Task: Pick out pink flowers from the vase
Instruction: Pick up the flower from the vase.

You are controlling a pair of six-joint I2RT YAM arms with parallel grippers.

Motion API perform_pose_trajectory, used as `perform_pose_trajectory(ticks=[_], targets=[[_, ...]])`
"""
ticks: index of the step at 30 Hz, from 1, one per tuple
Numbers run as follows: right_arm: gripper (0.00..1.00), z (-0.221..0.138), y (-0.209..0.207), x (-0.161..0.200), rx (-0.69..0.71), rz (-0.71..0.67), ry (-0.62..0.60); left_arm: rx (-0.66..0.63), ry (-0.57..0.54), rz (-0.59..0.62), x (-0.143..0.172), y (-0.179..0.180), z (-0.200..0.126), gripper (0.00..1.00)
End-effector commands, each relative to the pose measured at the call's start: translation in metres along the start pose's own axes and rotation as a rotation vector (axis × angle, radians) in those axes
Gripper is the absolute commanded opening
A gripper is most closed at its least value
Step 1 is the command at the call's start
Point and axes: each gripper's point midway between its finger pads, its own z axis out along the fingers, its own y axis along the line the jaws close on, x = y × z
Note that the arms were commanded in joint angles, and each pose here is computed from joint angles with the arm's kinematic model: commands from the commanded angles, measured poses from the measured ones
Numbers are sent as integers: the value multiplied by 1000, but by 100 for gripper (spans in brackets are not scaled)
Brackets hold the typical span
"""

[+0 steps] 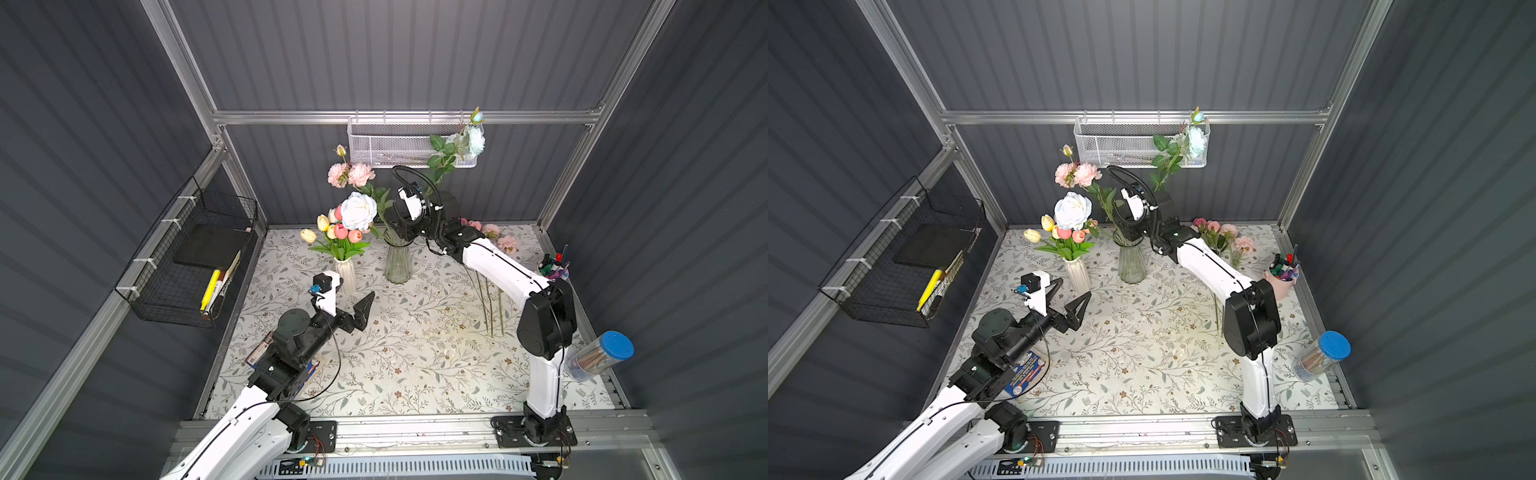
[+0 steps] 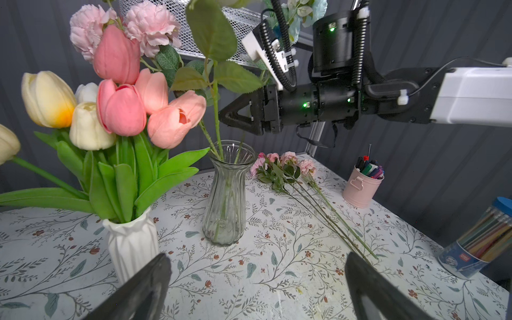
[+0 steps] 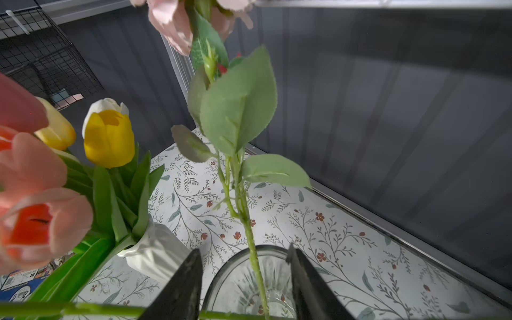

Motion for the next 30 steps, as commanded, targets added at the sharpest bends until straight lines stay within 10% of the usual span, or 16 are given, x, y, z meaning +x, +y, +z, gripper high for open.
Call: perform_pose_trajectory(ticks=[1, 17, 30], targets=[[56, 9, 2, 0, -25, -14, 8, 30, -32, 2, -4, -5, -1, 99], [53, 35, 11, 23, -110, 12, 34, 58, -35, 5, -1, -8, 2, 99], [30, 40, 5, 27, -89, 1, 36, 74, -29, 15, 0, -11, 3, 99]])
